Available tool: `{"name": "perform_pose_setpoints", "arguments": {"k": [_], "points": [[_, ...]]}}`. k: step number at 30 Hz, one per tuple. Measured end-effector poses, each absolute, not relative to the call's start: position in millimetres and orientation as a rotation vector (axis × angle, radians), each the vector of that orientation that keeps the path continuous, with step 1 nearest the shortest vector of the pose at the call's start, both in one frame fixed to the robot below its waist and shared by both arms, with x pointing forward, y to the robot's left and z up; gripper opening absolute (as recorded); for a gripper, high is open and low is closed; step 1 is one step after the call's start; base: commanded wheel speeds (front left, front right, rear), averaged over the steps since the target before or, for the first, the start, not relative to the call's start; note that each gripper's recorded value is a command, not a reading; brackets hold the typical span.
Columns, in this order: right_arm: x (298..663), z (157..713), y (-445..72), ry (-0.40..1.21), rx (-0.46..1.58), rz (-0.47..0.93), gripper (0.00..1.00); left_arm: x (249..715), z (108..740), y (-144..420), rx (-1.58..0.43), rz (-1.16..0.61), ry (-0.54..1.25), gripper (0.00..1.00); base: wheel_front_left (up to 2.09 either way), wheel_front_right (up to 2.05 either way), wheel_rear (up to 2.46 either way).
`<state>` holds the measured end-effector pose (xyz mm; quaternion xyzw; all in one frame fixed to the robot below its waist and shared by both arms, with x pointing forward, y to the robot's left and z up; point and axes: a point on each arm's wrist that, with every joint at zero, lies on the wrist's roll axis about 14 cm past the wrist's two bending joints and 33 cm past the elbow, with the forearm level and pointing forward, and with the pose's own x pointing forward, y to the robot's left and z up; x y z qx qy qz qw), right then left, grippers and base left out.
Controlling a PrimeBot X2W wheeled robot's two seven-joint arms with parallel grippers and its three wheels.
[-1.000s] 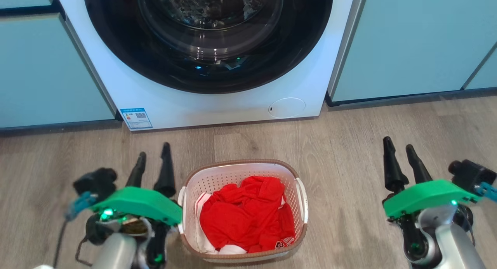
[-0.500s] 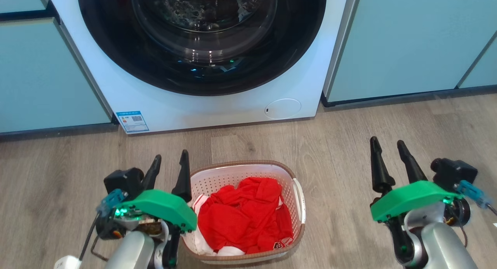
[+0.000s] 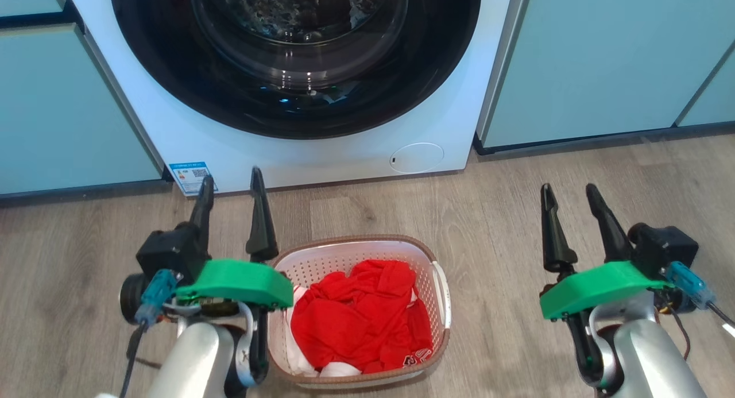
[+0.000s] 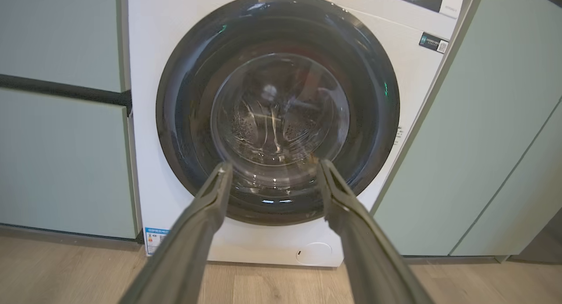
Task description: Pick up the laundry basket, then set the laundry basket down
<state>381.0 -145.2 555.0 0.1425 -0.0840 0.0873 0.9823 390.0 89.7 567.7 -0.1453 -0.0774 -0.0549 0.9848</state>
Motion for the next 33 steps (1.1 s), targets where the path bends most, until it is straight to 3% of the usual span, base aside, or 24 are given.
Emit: {"name": "perform_pose_setpoints", "arguments": {"k": [16, 33], "points": [[376.2, 585.3, -138.7, -0.295, 0.144, 0.197, 1.00, 381.5, 605.5, 97.5, -0.164, -0.008, -0.335, 1.00, 0.00, 0.00, 0.00], [375.4, 541.5, -137.9, -0.173, 0.079, 0.193, 1.00, 385.2, 525.2, 101.4, -0.270, -0.019, -0.073, 1.00, 0.00, 0.00, 0.00]]}}
